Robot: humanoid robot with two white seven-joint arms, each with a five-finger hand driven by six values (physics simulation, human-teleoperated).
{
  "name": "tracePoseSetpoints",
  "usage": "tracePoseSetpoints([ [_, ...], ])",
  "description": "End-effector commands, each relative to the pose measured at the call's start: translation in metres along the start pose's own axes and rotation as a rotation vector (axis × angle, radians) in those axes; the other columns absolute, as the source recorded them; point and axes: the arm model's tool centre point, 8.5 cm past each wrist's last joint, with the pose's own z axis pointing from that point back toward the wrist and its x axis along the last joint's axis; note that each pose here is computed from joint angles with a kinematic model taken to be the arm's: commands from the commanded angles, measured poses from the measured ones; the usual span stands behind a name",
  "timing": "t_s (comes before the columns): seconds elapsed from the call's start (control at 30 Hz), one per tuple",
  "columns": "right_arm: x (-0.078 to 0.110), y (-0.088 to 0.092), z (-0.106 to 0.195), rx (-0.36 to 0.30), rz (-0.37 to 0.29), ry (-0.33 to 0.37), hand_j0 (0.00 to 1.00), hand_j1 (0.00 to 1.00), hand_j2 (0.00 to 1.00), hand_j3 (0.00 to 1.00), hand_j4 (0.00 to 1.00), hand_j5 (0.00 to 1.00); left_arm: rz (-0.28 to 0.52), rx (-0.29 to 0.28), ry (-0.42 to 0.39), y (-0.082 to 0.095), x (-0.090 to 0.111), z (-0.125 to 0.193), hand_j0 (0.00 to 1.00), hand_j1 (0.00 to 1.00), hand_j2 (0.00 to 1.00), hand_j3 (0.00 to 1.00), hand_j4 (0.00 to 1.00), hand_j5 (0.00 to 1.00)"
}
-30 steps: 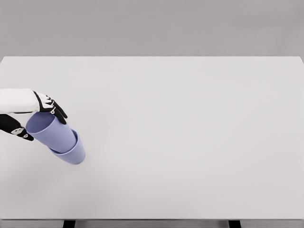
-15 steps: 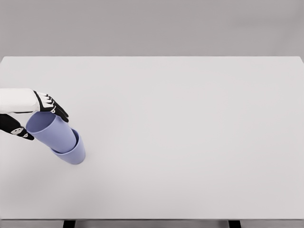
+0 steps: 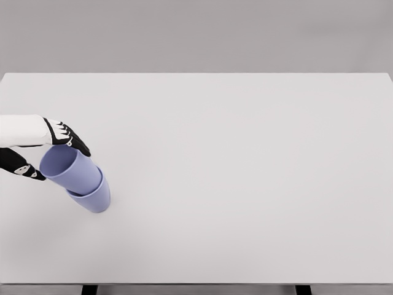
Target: Place the right cup on the left cup with left arm
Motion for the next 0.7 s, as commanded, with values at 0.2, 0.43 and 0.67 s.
tracePoseSetpoints([
  [0.2,0.000,0.000,0.000,0.000,0.000,0.000,1.00,1.00,1.00,1.00,1.00,1.00,0.003,0.002,-0.002,0.000,0.001,0.000,0.90,0.90,0.90,0.90,0.90,0.90],
  [0.43,0.000,0.000,0.000,0.000,0.000,0.000,1.00,1.00,1.00,1.00,1.00,1.00,0.000,0.000,0.000,0.000,0.001,0.000,0.98,0.98,0.98,0.98,0.98,0.98],
  [0.67,0.000,0.000,0.000,0.000,0.000,0.000,1.00,1.00,1.00,1.00,1.00,1.00,-0.029,0.032,0.017,0.014,0.002,0.008,1.00,1.00,1.00,1.00,1.00,1.00],
])
